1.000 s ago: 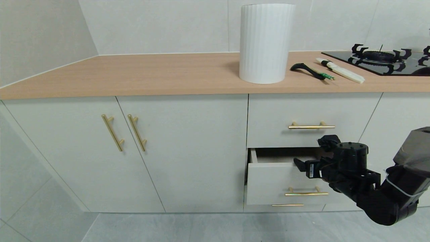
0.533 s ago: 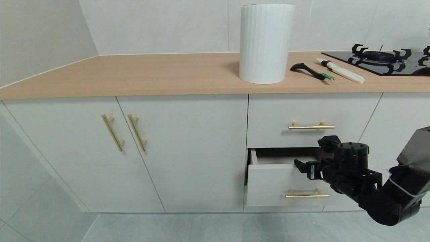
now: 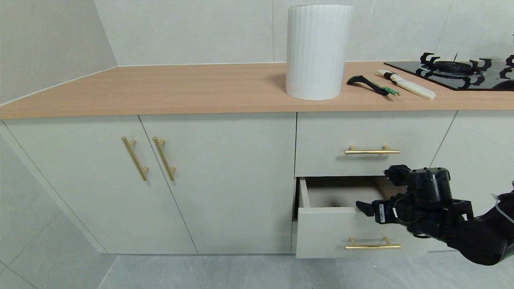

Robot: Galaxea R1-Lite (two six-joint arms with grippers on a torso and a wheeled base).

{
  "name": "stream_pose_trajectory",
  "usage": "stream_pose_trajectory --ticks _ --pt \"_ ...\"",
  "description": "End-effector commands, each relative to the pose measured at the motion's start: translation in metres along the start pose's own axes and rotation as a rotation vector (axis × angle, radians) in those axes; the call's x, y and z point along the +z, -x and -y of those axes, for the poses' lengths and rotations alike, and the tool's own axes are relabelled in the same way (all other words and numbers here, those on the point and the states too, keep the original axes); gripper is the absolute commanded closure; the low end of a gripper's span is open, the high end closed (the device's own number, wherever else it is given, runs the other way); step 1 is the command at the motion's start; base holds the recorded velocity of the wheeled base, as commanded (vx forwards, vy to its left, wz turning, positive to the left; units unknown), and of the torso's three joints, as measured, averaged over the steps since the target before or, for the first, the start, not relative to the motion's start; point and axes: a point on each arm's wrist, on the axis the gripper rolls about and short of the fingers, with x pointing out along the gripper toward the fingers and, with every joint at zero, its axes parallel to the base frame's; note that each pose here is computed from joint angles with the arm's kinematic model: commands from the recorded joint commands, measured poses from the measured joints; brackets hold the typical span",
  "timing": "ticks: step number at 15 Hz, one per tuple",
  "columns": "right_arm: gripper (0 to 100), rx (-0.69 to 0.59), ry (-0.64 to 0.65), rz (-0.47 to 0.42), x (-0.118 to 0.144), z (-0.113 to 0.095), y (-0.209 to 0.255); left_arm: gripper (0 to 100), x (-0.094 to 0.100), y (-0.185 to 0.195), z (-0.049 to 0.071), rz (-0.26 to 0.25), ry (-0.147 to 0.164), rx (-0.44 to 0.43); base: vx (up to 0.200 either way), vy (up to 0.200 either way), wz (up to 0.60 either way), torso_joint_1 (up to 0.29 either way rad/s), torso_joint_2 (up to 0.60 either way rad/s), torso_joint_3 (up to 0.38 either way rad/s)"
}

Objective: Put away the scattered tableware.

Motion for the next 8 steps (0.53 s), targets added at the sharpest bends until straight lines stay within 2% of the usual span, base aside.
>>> stream_pose_trajectory --ticks 1,8 --pt "0 0.019 0.011 0.022 0.013 -0.005 0.018 0 0.000 0.000 0.000 0.000 0.001 0.001 0.000 0.000 0.00 0.000 0.00 0.000" --pt "0 0.022 0.033 -0.112 0.012 -0.008 0.032 0 0.000 0.000 0.000 -0.002 -0.001 0.001 0.000 0.000 0.00 0.000 0.00 0.000"
